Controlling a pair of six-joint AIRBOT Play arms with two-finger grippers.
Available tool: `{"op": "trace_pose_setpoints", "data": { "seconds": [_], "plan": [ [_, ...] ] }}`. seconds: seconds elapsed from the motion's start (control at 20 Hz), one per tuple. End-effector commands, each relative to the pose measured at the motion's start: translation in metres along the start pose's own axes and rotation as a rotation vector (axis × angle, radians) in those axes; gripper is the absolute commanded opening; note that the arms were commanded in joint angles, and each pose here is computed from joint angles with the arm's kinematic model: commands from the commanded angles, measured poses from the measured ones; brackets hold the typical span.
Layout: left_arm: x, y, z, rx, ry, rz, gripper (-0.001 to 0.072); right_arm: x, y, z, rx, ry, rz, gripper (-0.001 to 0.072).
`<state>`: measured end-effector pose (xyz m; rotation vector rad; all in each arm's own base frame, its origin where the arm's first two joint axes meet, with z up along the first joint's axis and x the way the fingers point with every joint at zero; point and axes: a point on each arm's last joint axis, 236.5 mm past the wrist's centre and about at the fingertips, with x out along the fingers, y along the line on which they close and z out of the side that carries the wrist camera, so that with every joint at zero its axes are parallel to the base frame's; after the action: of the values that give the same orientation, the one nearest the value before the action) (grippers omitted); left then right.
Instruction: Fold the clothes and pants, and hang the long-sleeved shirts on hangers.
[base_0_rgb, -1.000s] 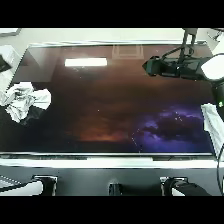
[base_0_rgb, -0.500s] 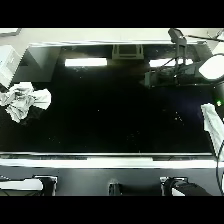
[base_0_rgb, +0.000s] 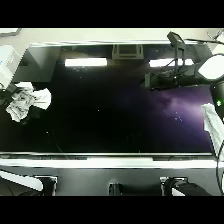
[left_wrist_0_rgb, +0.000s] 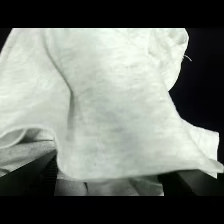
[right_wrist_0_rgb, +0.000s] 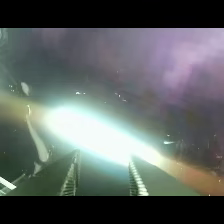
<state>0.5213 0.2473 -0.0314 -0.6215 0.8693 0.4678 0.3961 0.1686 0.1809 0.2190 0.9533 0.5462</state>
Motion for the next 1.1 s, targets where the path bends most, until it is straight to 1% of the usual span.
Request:
{"op": "trace_pose_setpoints", "data": {
  "seconds": [0.0,0.05,0.1,0.2,0.3,0.45,0.55,0.7,0.8,0.9,1.05],
  "plan": [
    [0.028,-0.006,-0.010,0.006,0.002,-0.008,0.0364,0.000,0.001,-0.001,0.014,0.005,0.002,0.0364],
    [0.028,-0.009,-0.015,0.008,0.021,-0.011,0.0052,0.000,0.001,-0.001,0.013,0.004,0.002,0.0364],
    [0.025,-0.012,-0.019,0.010,0.040,-0.013,0.0017,0.000,0.001,-0.001,0.013,0.004,0.002,0.0364],
    [0.013,-0.029,-0.026,0.018,0.103,-0.039,0.0016,0.000,0.001,-0.001,0.018,0.004,0.003,0.0364],
    [-0.011,-0.068,-0.029,0.062,0.151,-0.121,0.0014,-0.001,0.002,-0.001,0.039,0.001,0.004,0.0363],
    [-0.078,-0.167,-0.037,0.187,0.164,-0.301,0.0013,-0.008,0.005,0.008,0.032,-0.042,0.006,0.0363],
    [-0.140,-0.241,-0.061,0.289,0.177,-0.439,0.0014,-0.022,0.012,0.018,0.016,-0.105,0.006,0.0363],
    [-0.235,-0.337,-0.140,0.404,0.281,-0.655,0.0014,-0.056,0.022,0.025,-0.025,-0.189,-0.016,0.0362],
    [-0.283,-0.380,-0.210,0.496,0.390,-0.769,0.0014,-0.086,0.020,0.025,-0.033,-0.250,-0.079,0.0363],
    [-0.312,-0.402,-0.284,0.596,0.511,-0.804,0.0014,-0.118,0.019,0.023,-0.042,-0.309,-0.143,0.0363],
    [-0.336,-0.427,-0.379,0.684,0.626,-0.843,0.0014,-0.163,0.014,0.007,-0.068,-0.358,-0.249,0.0363]
  ]
}}
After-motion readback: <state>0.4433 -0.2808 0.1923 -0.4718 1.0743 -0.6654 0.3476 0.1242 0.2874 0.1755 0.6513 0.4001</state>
